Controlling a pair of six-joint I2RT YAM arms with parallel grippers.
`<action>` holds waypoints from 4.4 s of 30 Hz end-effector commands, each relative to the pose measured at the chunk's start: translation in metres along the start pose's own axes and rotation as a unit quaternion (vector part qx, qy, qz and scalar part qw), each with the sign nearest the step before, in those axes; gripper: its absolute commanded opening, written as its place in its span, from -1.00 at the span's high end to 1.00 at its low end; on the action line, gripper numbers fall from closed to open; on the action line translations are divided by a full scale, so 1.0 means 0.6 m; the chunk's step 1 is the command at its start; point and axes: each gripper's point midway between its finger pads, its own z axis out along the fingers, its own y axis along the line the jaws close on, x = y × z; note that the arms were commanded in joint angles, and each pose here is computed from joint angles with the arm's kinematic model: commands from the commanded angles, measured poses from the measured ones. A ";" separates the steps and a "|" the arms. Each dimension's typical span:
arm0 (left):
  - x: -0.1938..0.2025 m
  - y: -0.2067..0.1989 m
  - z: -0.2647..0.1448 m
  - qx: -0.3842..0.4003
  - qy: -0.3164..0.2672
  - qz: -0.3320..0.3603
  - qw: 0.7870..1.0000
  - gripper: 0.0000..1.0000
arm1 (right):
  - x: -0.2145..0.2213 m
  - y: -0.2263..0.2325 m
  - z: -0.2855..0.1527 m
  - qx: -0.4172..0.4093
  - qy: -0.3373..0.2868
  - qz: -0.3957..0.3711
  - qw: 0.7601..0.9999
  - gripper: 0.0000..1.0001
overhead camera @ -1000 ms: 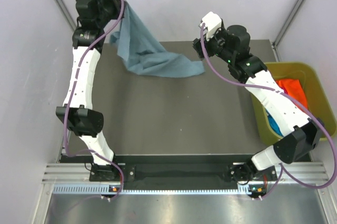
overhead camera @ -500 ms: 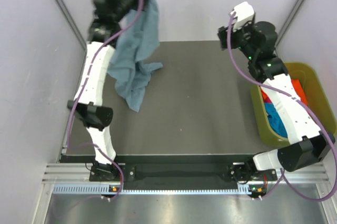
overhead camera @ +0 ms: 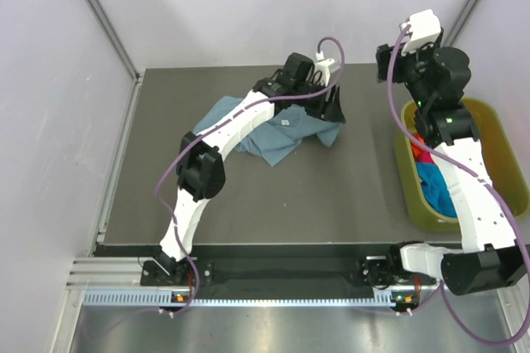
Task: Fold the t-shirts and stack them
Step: Flatten the tshirt out
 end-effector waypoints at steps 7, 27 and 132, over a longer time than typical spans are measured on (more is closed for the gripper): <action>-0.147 0.072 -0.261 -0.134 -0.142 0.031 0.980 -0.54 | 0.059 0.081 -0.004 -0.123 0.027 0.023 0.992 -0.61; 0.126 0.212 -0.554 -0.370 -0.074 -0.114 0.919 -0.22 | 0.257 0.526 -0.016 -0.575 0.219 0.054 0.786 -0.28; 0.220 0.263 -0.496 -0.339 -0.045 -0.265 0.902 -0.31 | 0.454 0.634 0.005 -0.437 0.330 -0.114 0.829 -0.18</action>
